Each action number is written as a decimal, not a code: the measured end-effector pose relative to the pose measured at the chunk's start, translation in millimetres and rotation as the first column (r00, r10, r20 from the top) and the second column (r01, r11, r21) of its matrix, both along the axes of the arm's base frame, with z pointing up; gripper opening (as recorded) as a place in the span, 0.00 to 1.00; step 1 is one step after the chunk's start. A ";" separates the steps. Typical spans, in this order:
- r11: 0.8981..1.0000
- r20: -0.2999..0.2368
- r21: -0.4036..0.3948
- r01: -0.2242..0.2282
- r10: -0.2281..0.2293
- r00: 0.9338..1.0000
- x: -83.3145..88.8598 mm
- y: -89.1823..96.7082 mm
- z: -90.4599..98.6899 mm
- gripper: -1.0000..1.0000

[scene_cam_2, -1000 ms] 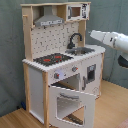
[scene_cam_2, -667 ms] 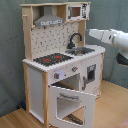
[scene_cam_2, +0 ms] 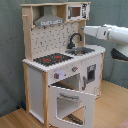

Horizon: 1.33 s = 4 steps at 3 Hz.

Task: Play with the kitchen

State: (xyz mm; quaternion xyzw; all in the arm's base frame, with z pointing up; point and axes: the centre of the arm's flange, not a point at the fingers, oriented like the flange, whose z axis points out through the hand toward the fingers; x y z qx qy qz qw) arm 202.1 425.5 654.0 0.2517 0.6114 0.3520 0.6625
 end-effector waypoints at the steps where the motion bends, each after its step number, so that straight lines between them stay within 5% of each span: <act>1: 0.999 -0.023 -0.051 -0.013 0.012 1.000 23.2 -4.7 5.8 1.00; 4: 0.986 -0.111 -0.164 -0.014 -0.005 0.994 105.6 -50.6 12.1 1.00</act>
